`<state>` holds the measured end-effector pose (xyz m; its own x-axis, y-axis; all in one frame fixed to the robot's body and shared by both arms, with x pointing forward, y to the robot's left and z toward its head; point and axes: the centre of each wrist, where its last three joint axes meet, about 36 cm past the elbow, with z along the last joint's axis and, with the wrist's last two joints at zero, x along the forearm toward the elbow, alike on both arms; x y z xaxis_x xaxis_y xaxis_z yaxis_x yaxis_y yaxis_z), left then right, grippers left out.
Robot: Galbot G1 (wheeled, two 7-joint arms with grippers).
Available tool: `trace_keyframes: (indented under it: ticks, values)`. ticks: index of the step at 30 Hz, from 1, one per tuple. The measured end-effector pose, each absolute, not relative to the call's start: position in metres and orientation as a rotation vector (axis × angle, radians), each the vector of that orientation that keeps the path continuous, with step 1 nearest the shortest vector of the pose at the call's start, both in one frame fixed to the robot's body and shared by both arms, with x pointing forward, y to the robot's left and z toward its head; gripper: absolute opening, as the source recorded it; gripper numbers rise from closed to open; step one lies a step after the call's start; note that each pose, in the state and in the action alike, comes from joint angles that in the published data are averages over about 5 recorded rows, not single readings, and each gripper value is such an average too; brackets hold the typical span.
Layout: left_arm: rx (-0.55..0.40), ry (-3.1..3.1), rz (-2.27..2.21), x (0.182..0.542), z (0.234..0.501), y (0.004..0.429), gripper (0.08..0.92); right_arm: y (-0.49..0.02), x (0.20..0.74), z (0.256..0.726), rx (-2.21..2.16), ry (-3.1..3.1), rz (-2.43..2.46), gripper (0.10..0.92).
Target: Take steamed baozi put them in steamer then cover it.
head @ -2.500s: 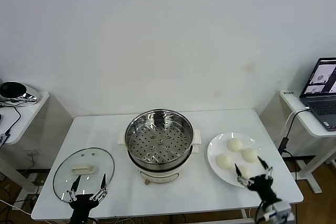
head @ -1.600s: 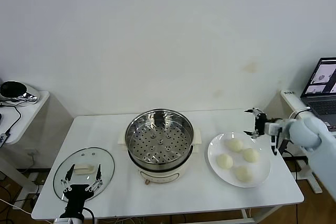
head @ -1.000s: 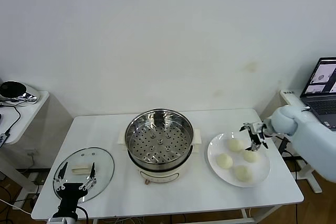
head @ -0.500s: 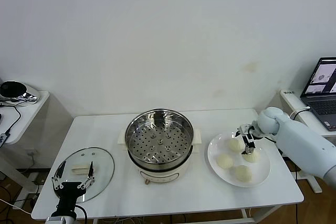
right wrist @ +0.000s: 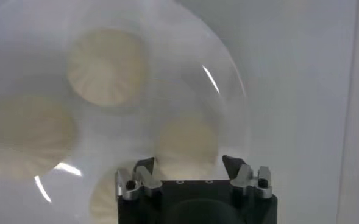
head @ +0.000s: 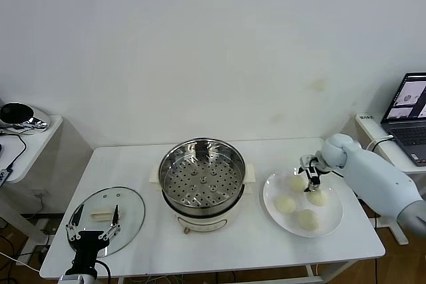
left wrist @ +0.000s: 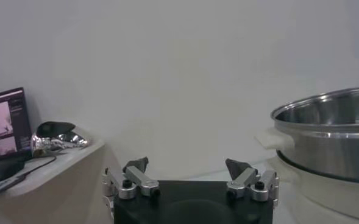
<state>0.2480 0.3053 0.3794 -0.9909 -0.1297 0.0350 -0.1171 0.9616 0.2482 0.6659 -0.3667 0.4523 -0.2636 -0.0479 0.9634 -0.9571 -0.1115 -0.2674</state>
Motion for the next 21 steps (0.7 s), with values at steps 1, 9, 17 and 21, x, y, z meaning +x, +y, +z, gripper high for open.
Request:
trace_keyframes:
  ticks: [1,9,17,21]
  values:
    - [0.192,-3.062,-0.381,0.248,0.380,0.305,0.823,-0.367,0.666,0.452,1.181,-1.374,1.480,0.543]
    - [0.184,-3.067,-0.376,0.248,0.381,0.302,0.823,-0.366,0.668,0.460,1.186,-1.380,1.479,0.487]
    - [0.161,-3.066,-0.370,0.250,0.381,0.301,0.823,-0.360,0.670,0.512,1.210,-1.427,1.516,0.495]
    - [0.138,-3.063,-0.348,0.251,0.381,0.300,0.823,-0.348,0.672,0.558,1.244,-1.480,1.555,0.499]
